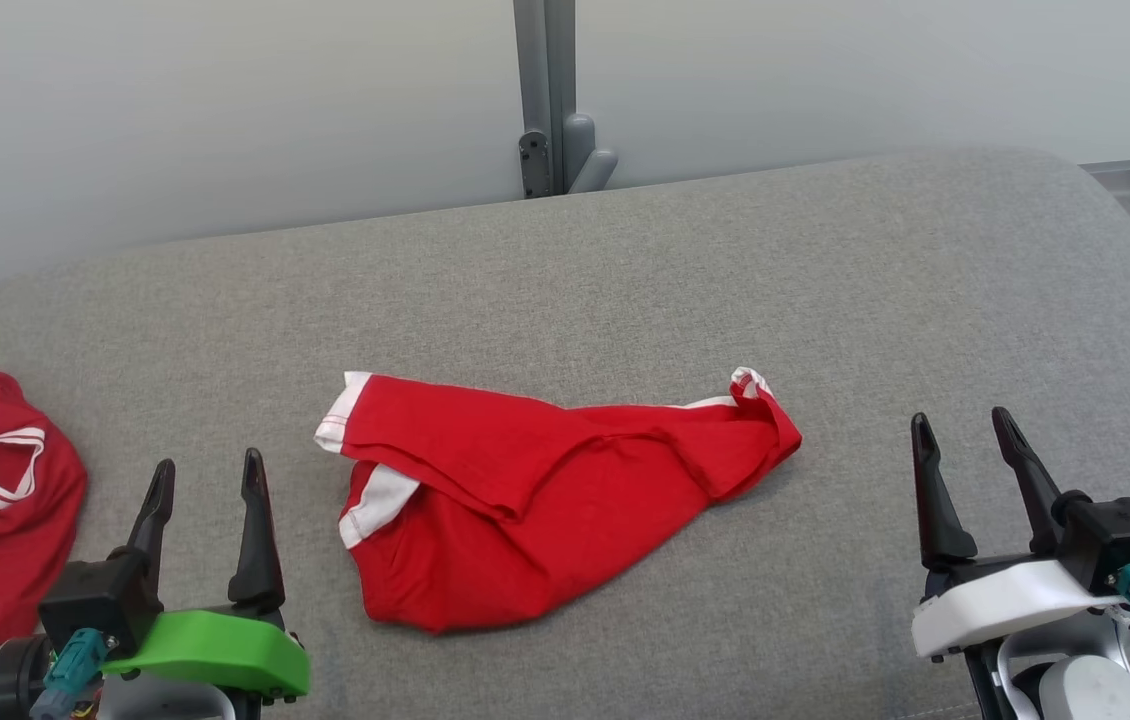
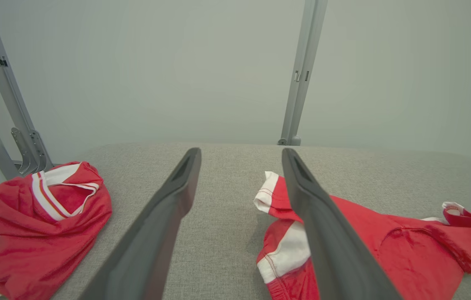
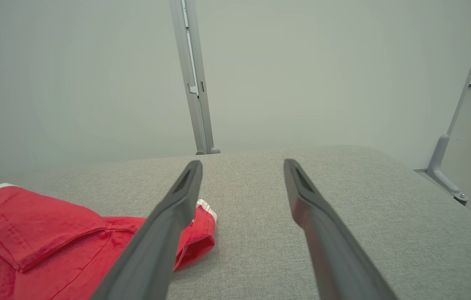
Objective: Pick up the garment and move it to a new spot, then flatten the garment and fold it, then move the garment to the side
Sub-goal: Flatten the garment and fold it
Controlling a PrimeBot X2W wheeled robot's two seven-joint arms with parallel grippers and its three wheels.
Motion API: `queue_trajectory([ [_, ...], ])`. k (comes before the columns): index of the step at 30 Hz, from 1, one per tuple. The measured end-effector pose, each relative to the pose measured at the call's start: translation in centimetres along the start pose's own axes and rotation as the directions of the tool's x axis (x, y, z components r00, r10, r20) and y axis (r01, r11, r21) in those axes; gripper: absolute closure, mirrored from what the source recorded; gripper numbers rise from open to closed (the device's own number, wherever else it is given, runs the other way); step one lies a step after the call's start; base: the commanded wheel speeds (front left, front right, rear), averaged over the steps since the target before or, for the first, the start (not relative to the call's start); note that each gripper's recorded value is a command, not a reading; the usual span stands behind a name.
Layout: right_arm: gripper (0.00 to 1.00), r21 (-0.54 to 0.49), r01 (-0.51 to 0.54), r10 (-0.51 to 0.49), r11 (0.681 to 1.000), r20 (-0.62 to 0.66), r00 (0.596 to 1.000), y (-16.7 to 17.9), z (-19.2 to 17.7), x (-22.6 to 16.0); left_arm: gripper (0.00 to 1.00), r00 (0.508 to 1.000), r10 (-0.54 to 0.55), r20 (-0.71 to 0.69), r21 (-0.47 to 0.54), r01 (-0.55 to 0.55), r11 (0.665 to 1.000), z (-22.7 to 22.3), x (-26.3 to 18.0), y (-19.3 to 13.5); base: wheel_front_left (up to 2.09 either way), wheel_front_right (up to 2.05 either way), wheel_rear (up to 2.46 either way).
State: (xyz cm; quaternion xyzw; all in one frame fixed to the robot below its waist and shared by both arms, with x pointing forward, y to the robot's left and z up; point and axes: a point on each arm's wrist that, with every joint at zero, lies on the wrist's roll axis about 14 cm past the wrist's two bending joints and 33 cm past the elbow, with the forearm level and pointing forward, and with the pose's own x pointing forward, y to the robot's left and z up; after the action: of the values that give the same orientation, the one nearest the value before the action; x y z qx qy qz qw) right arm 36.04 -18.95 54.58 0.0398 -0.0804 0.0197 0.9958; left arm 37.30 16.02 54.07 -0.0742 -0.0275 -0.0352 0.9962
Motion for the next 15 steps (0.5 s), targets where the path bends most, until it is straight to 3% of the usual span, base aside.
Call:
queue_trajectory([
  [15, 0.0, 0.006, 0.001, -0.001, 1.0, -0.011, 1.0, -0.01, -0.44, 0.0, 0.0, 1.0, 0.002, -0.005, 0.004, -0.002, 1.0, -0.12, 0.04, -0.01, 0.0, 0.0, 0.0],
])
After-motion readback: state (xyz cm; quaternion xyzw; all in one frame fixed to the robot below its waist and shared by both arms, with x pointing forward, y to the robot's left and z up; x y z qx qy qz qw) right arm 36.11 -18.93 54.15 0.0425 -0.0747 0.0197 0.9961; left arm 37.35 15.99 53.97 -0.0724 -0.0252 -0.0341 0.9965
